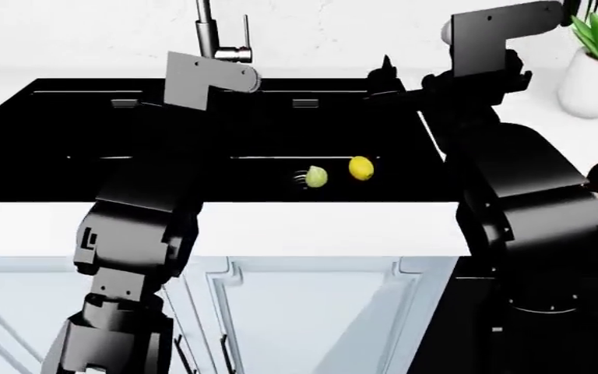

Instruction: Pick the vegetables from the sink and place them on the cutting board.

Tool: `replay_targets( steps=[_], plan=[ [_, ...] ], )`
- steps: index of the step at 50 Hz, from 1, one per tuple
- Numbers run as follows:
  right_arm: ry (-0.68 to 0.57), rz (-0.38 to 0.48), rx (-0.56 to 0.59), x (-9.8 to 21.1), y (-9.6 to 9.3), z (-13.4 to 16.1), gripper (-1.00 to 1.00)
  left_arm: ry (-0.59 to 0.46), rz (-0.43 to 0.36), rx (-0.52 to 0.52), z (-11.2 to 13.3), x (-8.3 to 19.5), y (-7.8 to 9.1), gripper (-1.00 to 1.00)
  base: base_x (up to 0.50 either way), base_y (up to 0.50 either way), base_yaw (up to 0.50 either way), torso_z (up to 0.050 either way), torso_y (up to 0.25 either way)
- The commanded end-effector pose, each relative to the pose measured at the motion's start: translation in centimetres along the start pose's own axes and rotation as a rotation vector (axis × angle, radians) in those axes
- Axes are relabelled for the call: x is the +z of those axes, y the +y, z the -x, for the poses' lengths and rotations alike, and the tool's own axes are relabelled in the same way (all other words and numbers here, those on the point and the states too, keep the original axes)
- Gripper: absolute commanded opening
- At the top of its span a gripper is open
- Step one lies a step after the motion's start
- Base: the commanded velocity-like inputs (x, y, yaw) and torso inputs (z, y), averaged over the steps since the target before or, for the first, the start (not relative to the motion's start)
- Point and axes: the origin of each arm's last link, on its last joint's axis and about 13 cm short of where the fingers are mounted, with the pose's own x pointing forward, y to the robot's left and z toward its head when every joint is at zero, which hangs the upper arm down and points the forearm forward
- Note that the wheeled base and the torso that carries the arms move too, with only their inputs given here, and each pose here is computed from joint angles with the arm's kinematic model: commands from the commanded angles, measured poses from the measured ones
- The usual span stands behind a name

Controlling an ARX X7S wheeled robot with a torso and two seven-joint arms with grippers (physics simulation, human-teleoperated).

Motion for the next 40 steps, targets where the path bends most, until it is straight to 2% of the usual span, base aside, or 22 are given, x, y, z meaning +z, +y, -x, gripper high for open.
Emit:
replay_targets(
  steps=[1,11,25,40],
  plan=[
    [0.012,0.028,-0.013,1.2,-1.0,-0.3,1.00,0.039,-0.009,0.006,-1.0,1.1,0.8,1.00,0.50,0.00,0.00,0.000,0.000],
    [0.029,0.089,-0.017,2.4,-1.9,0.2,1.00,0.048,-0.070,0.017,-0.8,2.0,0.9,1.00,0.50,0.00,0.00,0.000,0.000],
    [0.057,0.234,-0.009,3.4,-2.1,1.0,1.00,0.058,-0.082,-0.007,-0.5,1.9,1.1,1.00,0.50,-0.03,0.00,0.000,0.001],
    [0.073,0.261,0.052,3.2,-1.7,1.2,1.00,0.045,-0.100,-0.010,-0.2,2.2,1.1,1.00,0.50,-0.13,0.00,0.000,0.001]
  ],
)
